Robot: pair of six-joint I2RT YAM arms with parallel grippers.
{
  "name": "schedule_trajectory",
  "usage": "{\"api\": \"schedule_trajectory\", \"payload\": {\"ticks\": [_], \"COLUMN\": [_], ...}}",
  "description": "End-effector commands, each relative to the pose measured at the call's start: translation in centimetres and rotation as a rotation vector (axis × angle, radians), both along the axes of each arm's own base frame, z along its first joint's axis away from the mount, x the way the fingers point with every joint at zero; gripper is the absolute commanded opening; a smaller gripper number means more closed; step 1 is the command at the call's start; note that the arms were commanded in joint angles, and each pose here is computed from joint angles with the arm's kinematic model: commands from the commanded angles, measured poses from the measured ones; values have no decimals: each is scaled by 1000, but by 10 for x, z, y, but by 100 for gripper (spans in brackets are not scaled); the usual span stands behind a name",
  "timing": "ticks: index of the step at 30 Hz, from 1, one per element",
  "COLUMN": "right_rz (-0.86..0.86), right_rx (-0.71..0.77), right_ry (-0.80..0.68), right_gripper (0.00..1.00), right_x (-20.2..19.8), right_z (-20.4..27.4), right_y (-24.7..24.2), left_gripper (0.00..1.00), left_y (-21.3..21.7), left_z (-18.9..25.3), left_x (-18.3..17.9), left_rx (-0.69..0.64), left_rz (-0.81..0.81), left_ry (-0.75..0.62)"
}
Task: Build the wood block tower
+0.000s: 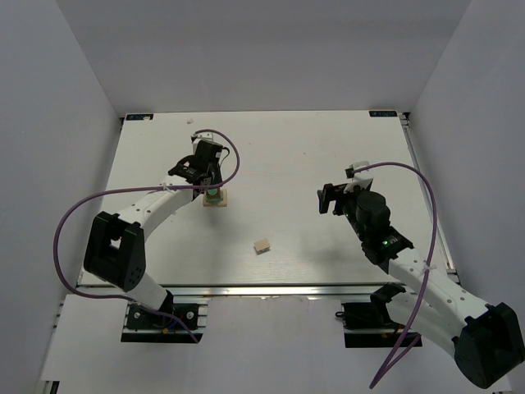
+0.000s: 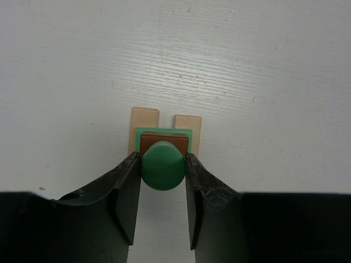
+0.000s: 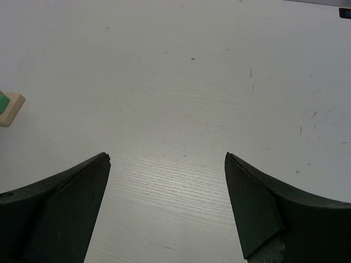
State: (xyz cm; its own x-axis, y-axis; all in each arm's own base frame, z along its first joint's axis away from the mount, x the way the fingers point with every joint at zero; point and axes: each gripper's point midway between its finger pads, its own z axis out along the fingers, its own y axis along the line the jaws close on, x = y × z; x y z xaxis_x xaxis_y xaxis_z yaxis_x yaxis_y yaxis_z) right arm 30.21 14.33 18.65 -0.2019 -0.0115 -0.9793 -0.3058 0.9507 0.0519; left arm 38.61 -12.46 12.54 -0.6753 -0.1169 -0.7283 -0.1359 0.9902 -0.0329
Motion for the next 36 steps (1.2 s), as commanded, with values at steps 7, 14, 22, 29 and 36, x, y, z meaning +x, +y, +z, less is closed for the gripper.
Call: {"api": "schedule_trajectory", "payload": {"ticks": [7, 14, 22, 29, 36], "right_rz": [23, 24, 34, 43, 41], "right_rx": [4, 1, -1, 0, 4], "right_ry": [-24, -26, -24, -24, -30], "right_gripper": [89, 89, 89, 89, 89], "right_x": [-2, -2, -3, -3, -4], "right_z": [6, 6, 6, 6, 8], "right_y": [4, 4, 5, 6, 5], "left_gripper": [31, 34, 34, 34, 34], "left_y": [3, 3, 2, 1, 1], "left_z": [15, 14, 19, 25, 17], "left_x": [-2, -3, -1, 2, 1], "left_rx": [-9, -10, -15, -23, -15], "left_rz": [-4, -7, -9, -8, -13], "left_ry": [-41, -37, -52, -76, -57]}}
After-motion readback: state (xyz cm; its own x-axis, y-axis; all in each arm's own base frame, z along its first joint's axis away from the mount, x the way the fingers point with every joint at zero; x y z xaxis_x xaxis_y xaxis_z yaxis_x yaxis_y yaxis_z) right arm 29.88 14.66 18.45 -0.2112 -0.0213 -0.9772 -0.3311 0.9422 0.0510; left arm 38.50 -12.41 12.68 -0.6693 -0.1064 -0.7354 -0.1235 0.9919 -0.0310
